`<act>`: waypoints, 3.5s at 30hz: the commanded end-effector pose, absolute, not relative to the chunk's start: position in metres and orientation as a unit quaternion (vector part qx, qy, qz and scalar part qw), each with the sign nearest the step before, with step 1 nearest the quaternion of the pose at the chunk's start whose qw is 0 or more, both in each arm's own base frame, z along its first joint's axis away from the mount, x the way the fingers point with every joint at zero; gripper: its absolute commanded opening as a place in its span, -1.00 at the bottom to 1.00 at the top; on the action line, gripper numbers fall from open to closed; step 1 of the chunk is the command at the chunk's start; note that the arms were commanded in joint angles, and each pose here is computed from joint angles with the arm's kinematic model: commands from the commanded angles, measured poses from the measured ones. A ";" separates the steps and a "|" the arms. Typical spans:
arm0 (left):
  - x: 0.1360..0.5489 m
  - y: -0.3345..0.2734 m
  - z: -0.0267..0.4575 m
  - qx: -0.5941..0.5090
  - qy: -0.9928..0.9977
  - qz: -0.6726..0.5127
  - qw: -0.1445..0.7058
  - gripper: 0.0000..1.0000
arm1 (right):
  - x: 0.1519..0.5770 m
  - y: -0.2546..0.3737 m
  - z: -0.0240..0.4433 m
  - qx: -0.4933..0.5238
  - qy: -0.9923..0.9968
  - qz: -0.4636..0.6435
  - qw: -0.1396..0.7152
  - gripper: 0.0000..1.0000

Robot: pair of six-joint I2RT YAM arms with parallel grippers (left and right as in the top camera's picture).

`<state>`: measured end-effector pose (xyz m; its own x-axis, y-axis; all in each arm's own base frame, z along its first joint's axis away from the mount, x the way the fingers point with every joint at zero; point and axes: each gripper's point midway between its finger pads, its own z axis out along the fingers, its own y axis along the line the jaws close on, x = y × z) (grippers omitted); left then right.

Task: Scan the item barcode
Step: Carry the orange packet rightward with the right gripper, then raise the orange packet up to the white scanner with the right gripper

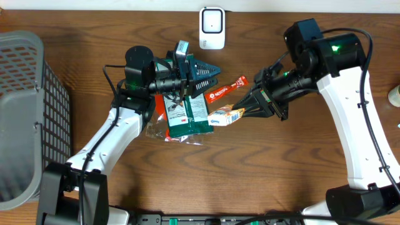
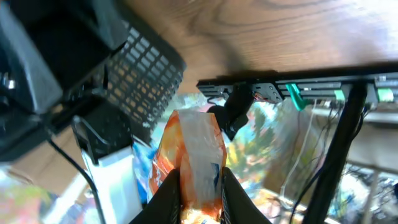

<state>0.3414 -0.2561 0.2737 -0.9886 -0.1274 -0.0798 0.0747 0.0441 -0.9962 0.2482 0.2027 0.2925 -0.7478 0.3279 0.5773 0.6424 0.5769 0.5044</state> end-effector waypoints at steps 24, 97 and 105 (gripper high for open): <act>0.338 -0.256 0.274 -0.004 0.718 -0.692 0.075 -0.08 | 0.264 0.215 0.375 -0.327 -0.818 -0.445 0.162 -0.97; 0.339 -0.256 0.274 0.121 0.708 -0.667 0.199 -0.08 | 0.476 0.259 0.310 0.512 -0.544 -0.487 -0.452 -0.98; 0.341 -0.255 0.274 0.123 0.708 -0.664 0.205 -0.08 | 0.520 0.242 0.281 0.495 -0.504 -0.561 -0.431 -0.98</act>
<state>0.3415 -0.2560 0.2733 -0.8984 -0.1041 -0.4266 0.4190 0.0876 -0.9038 0.5306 0.2519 0.2920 0.1392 -0.0050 -0.9903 -0.9903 -0.0001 -0.1392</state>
